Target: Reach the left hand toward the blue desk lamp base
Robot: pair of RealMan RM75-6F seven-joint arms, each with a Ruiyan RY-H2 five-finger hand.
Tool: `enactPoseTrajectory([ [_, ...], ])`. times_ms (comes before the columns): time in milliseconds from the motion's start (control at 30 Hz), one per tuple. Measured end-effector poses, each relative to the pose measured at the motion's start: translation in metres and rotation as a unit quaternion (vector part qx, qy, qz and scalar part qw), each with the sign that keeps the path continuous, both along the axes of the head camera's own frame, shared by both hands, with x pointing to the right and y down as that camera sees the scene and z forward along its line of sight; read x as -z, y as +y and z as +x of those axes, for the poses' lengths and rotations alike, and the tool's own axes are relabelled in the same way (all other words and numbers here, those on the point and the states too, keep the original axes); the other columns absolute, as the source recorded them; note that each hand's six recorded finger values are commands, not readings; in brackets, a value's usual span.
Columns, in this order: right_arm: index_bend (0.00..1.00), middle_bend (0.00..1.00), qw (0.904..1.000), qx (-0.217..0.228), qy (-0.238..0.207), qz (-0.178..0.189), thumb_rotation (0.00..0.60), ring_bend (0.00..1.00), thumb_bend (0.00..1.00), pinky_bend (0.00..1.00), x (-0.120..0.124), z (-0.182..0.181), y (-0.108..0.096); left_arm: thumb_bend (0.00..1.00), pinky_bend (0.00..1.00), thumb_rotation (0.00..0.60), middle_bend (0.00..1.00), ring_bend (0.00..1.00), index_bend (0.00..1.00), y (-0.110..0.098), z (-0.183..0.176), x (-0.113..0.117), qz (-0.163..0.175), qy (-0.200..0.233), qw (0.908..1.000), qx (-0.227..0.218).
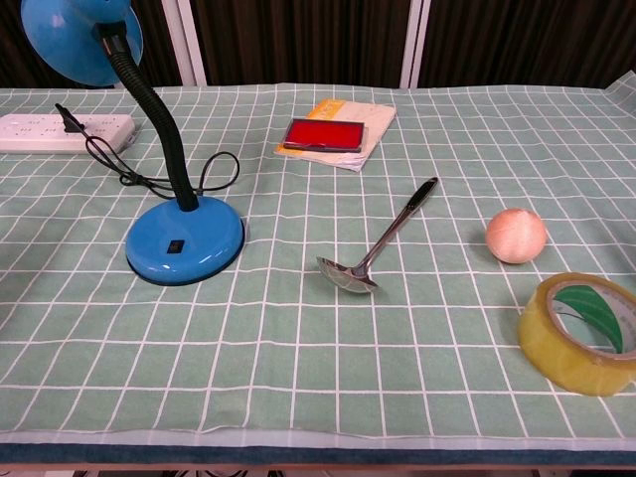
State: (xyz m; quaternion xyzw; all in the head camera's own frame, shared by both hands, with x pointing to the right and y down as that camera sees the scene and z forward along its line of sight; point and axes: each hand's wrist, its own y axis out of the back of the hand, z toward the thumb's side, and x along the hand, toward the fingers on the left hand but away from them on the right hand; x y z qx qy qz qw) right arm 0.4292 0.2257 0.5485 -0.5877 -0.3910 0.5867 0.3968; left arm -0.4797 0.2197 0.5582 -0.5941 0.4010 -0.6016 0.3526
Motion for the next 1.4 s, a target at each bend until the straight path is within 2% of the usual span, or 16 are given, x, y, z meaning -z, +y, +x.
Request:
enactPoseTrajectory([
  [200, 0.13, 0.04, 1.0, -0.007, 0.001, 0.001, 0.6, 0.07, 0.17, 0.0, 0.0, 0.001, 0.0, 0.3, 0.16, 0.6, 0.09, 0.09, 0.03, 0.0, 0.007, 0.001, 0.009, 0.007, 0.9999, -0.012],
  [300, 0.13, 0.04, 1.0, -0.005, 0.003, 0.0, 0.6, 0.07, 0.17, 0.0, 0.0, 0.001, 0.001, 0.32, 0.21, 0.6, 0.13, 0.14, 0.04, 0.0, 0.012, 0.001, 0.015, 0.011, 0.9996, -0.023],
  [367, 0.13, 0.04, 1.0, -0.005, 0.004, -0.001, 0.6, 0.07, 0.17, 0.0, 0.0, 0.001, 0.001, 0.36, 0.31, 0.6, 0.21, 0.22, 0.06, 0.0, 0.015, 0.002, 0.02, 0.014, 0.9992, -0.031],
  [433, 0.13, 0.04, 1.0, -0.006, 0.005, -0.002, 0.6, 0.07, 0.17, 0.0, 0.0, 0.001, 0.001, 0.41, 0.52, 0.6, 0.35, 0.39, 0.09, -0.001, 0.019, 0.003, 0.029, 0.02, 0.9986, -0.041],
  [533, 0.13, 0.04, 1.0, -0.007, 0.005, -0.004, 0.6, 0.07, 0.17, 0.0, -0.001, 0.001, 0.002, 0.48, 0.73, 0.6, 0.54, 0.56, 0.12, -0.004, 0.027, 0.006, 0.053, 0.03, 0.9964, -0.059],
  [600, 0.13, 0.04, 0.9999, -0.007, 0.005, -0.005, 0.6, 0.07, 0.17, 0.0, -0.001, 0.001, 0.002, 0.55, 0.81, 0.6, 0.63, 0.64, 0.14, -0.005, 0.035, 0.007, 0.064, 0.039, 0.9943, -0.076],
  [700, 0.13, 0.04, 1.0, -0.006, 0.005, -0.006, 0.6, 0.07, 0.17, 0.0, -0.001, 0.0, 0.002, 0.75, 0.9, 0.6, 0.75, 0.75, 0.19, -0.008, 0.055, 0.002, 0.067, 0.061, 0.9892, -0.116],
  [733, 0.13, 0.04, 1.0, -0.005, 0.005, -0.006, 0.6, 0.07, 0.17, 0.0, -0.001, 0.0, 0.003, 0.79, 0.91, 0.6, 0.76, 0.76, 0.2, -0.008, 0.062, -0.001, 0.061, 0.068, 0.9874, -0.129],
  [800, 0.13, 0.04, 0.9999, -0.006, 0.005, -0.007, 0.6, 0.07, 0.17, 0.0, -0.001, 0.0, 0.003, 0.81, 0.91, 0.6, 0.78, 0.78, 0.21, -0.009, 0.072, -0.009, 0.047, 0.073, 0.9856, -0.145],
  [1033, 0.13, 0.04, 0.9998, -0.009, 0.01, -0.011, 0.6, 0.07, 0.17, 0.0, -0.003, 0.002, 0.003, 0.81, 0.91, 0.6, 0.81, 0.8, 0.22, -0.001, 0.116, -0.049, -0.031, 0.051, 0.9749, -0.214],
  [1100, 0.13, 0.04, 0.9998, -0.01, 0.01, -0.011, 0.6, 0.07, 0.17, 0.0, -0.002, 0.003, 0.003, 0.8, 0.92, 0.6, 0.81, 0.8, 0.22, 0.002, 0.129, -0.058, -0.044, 0.041, 0.9716, -0.229],
  [1400, 0.13, 0.04, 0.9997, -0.014, 0.014, -0.012, 0.6, 0.07, 0.17, 0.0, -0.003, 0.004, 0.003, 0.79, 0.92, 0.6, 0.81, 0.8, 0.22, 0.005, 0.18, -0.095, -0.074, 0.03, 0.9671, -0.241],
])
